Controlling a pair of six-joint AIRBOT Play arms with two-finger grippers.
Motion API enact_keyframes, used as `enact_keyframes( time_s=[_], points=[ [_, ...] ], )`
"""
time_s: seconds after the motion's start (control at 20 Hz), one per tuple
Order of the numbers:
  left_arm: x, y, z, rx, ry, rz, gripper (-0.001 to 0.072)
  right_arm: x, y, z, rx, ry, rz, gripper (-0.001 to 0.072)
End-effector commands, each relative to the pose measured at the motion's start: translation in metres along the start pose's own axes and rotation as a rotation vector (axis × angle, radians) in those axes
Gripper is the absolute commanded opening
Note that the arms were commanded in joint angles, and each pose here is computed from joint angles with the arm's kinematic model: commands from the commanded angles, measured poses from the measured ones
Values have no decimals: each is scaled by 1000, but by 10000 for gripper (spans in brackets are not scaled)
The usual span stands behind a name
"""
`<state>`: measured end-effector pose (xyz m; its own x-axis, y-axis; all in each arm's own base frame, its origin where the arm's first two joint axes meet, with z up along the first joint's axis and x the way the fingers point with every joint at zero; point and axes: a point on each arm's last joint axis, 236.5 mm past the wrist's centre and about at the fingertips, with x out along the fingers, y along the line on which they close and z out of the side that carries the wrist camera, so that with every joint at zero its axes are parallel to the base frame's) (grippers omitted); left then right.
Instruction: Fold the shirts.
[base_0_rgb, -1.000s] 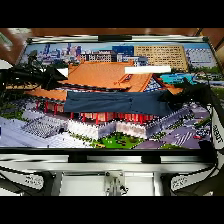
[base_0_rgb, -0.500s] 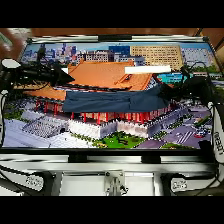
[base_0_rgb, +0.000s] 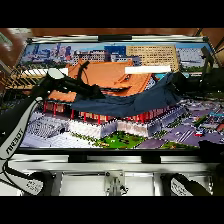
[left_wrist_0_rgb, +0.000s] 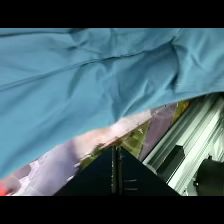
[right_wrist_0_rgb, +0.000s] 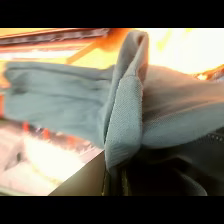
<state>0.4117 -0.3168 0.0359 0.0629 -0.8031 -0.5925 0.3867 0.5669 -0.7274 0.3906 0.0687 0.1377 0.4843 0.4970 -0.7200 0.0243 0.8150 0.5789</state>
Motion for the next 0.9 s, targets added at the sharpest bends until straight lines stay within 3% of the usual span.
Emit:
enact_keyframes(
  time_s=[0.0, 0.15, 0.55, 0.85],
  points=[
    [59, -34, -19, 71, 13, 8, 29, -33, 24, -22, 2, 8, 18, 54],
    [108, -63, -33, 72, -1, -21, 30, -50, 36, -33, -25, 3, 24, 54],
    [175, -87, -70, -121, 39, -91, 30, -79, 55, -53, -40, -14, 37, 54],
    [131, -77, -37, -79, -10, -87, 28, -80, 52, -67, -49, 39, 25, 54]
  ],
)
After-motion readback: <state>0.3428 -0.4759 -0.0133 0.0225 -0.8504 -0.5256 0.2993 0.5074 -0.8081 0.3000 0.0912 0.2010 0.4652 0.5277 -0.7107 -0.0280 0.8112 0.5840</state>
